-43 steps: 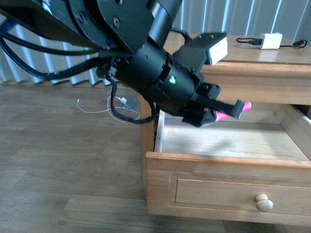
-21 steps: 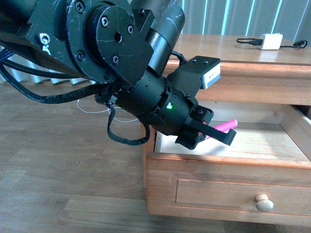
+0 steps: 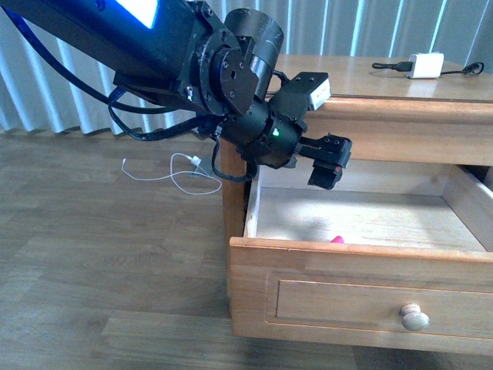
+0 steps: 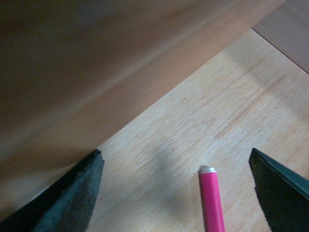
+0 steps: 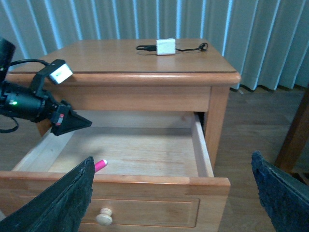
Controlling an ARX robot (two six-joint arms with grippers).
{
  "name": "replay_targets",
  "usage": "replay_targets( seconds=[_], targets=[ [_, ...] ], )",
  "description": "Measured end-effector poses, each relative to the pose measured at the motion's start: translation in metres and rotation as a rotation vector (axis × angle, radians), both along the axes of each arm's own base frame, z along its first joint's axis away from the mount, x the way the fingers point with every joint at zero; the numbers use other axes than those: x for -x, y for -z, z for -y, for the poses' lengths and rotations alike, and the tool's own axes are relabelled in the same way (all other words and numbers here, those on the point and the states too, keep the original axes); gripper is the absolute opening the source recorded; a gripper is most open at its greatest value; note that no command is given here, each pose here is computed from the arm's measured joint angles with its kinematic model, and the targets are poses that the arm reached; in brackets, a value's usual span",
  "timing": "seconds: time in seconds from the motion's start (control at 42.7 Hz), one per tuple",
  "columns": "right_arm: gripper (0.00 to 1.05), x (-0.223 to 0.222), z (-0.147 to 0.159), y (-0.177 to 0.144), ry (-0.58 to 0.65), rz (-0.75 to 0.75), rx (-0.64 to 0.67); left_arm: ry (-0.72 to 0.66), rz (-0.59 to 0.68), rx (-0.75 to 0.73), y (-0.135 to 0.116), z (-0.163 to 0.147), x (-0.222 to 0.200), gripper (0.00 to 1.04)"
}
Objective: Place pink marker in drawer with both arms
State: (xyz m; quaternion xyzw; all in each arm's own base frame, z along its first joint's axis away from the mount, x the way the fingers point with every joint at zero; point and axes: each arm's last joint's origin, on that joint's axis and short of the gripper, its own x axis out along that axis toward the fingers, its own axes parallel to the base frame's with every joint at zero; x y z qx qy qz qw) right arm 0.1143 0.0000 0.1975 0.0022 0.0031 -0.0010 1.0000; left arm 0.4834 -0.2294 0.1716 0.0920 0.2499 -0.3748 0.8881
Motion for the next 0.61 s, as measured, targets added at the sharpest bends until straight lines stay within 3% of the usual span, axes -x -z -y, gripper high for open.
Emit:
replay_targets(
  seconds=[0.094, 0.281, 0.492, 0.539, 0.609],
  targets=[
    [0.96, 0.000, 0.000, 0.000, 0.001, 0.000, 0.000, -0.002, -0.004, 0.018, -0.003, -0.002, 0.002, 1.00],
    [0.96, 0.000, 0.000, 0.000, 0.000, 0.000, 0.000, -0.081, -0.022, 0.114, -0.030, -0.038, 0.021, 0.98],
    [0.96, 0.000, 0.000, 0.000, 0.000, 0.000, 0.000, -0.166, 0.084, 0.209, -0.068, -0.072, 0.051, 0.98],
    [0.96, 0.000, 0.000, 0.000, -0.001, 0.000, 0.001, -0.240, 0.147, 0.193, -0.069, -0.074, 0.057, 0.95],
    [0.96, 0.000, 0.000, 0.000, -0.001, 0.000, 0.001, -0.484, 0.339, 0.183, -0.068, -0.087, 0.072, 0.85]
  ],
)
